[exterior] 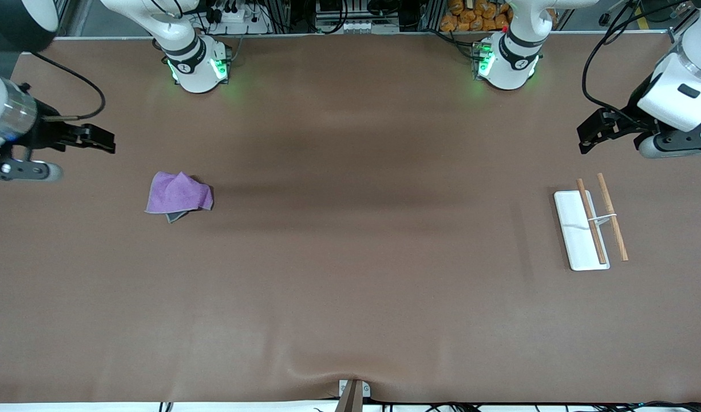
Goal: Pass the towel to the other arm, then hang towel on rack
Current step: 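Move the right gripper down over the purple towel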
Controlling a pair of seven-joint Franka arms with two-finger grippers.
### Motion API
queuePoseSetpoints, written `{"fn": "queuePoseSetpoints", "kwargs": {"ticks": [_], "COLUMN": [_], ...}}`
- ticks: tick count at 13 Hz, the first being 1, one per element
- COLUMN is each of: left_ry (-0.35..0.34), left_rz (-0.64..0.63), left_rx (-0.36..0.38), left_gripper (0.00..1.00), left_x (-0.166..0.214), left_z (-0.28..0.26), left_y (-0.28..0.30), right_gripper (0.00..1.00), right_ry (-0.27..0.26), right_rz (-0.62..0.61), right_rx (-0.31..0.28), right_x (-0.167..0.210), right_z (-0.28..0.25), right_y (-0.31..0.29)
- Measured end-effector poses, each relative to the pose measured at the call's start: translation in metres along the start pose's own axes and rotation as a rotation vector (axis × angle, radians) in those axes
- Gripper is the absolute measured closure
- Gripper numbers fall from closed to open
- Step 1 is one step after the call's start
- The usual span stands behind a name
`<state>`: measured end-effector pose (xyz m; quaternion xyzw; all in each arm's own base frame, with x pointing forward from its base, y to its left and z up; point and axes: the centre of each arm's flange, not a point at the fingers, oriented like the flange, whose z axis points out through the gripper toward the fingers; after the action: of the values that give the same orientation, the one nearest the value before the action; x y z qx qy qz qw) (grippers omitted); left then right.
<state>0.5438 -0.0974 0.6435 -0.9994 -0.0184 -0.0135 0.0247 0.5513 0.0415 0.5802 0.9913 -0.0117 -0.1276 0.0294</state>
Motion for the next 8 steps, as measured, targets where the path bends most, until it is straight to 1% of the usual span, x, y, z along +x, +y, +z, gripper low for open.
{"fn": "queuePoseSetpoints", "kwargs": {"ticks": [2, 3, 5, 8], "left_ry": [-0.006, -0.01, -0.013, -0.014], "left_rz": [0.008, 0.01, 0.01, 0.009], "left_rx": [0.001, 0.002, 0.003, 0.003], "left_gripper": [0.0, 0.0, 0.0, 0.0], "left_x": [-0.001, -0.002, -0.002, -0.002], "left_z": [0.001, 0.001, 0.002, 0.003], "left_y": [0.004, 0.005, 0.005, 0.004], "right_gripper": [0.0, 0.0, 0.0, 0.0], "right_ry": [-0.036, -0.041, -0.033, -0.035], "right_rz": [-0.006, -0.01, -0.034, -0.071], "right_rx": [-0.005, -0.006, -0.011, -0.019], "right_x": [0.003, 0.006, 0.014, 0.027], "right_z": [0.018, 0.027, 0.051, 0.101], "right_y": [-0.004, -0.005, -0.018, -0.04]}}
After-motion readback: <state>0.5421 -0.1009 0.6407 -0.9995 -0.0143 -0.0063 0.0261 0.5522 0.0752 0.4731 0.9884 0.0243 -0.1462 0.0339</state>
